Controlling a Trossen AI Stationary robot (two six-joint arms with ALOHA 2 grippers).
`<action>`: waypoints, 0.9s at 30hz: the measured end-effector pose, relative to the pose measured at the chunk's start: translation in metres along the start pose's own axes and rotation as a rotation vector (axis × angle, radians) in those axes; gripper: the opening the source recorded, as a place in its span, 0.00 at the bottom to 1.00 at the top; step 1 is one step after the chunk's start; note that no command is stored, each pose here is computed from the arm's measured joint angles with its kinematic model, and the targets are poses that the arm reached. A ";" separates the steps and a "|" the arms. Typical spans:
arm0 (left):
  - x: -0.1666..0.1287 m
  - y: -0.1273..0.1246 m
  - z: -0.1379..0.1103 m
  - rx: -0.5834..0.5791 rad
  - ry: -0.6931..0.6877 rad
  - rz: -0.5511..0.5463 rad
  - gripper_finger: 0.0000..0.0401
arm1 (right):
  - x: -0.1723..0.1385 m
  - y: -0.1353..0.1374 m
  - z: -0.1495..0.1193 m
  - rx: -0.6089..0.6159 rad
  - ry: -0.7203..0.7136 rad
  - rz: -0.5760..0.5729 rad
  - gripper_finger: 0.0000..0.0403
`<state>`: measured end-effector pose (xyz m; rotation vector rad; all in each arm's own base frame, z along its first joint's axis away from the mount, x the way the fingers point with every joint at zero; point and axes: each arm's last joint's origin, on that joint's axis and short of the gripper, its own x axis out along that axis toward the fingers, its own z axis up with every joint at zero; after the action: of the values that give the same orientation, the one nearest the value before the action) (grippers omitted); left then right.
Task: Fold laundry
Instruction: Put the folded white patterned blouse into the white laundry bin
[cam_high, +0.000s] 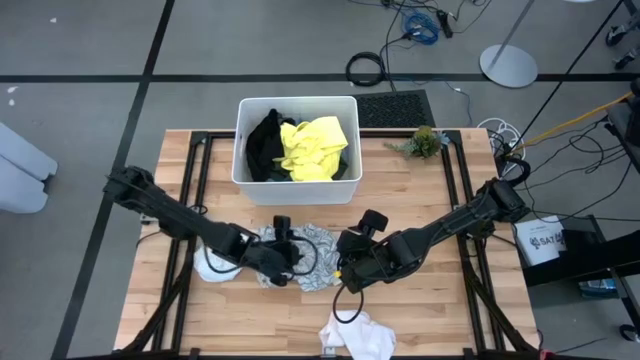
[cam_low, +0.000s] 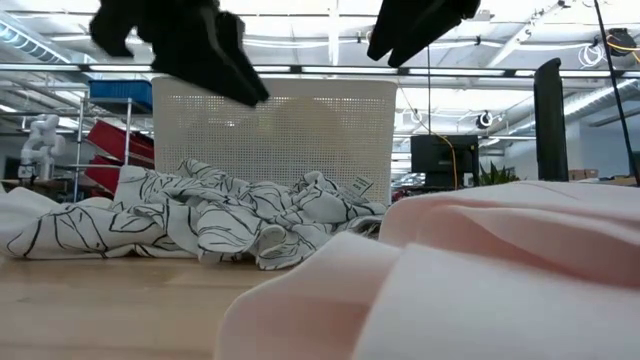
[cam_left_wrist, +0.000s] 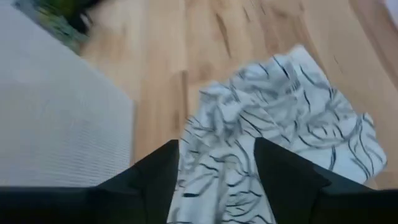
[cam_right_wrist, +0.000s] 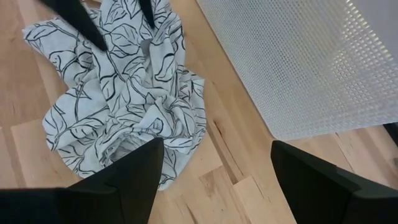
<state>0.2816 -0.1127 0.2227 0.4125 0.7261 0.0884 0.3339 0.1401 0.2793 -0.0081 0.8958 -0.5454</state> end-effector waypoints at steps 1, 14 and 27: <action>0.006 -0.002 -0.002 0.005 0.017 -0.013 0.56 | 0.000 0.000 0.000 0.000 0.000 0.000 0.71; 0.104 -0.011 -0.046 -0.092 0.263 -0.200 0.58 | 0.000 0.000 -0.001 0.021 0.024 0.013 0.71; 0.122 -0.012 -0.055 -0.186 0.282 -0.374 0.56 | 0.000 0.000 -0.001 0.019 0.026 0.011 0.71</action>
<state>0.3356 -0.0782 0.1043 0.0813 1.0523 -0.1406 0.3327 0.1400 0.2786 0.0209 0.9152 -0.5442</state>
